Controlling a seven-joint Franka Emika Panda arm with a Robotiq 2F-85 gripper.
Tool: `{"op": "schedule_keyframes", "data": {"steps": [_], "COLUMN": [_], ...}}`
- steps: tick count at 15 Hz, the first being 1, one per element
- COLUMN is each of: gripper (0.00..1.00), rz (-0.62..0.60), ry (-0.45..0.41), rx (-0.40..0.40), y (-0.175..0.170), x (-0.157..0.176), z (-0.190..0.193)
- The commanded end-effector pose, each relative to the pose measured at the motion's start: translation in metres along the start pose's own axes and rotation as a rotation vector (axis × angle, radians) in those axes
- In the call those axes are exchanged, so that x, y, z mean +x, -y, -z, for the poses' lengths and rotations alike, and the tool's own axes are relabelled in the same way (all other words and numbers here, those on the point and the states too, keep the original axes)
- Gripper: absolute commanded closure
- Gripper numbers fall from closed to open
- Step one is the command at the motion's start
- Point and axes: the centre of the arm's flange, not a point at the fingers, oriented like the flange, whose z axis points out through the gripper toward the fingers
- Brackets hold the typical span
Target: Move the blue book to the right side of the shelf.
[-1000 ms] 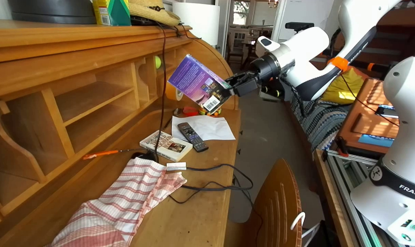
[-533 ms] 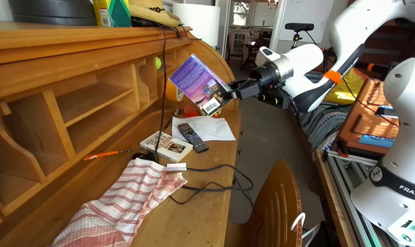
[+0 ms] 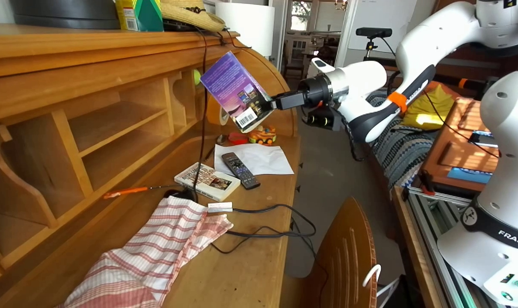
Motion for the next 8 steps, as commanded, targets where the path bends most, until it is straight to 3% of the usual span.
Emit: {"op": "schedule_keyframes", "data": {"steps": [1, 8], "gripper": [0.95, 0.95], "rz": [-0.033, -0.141], "ry": [-0.035, 0.045], "rx": [0.045, 0.019], "y": [-0.018, -0.027], "x": [0.002, -0.017], "z": [-0.028, -0.040]}}
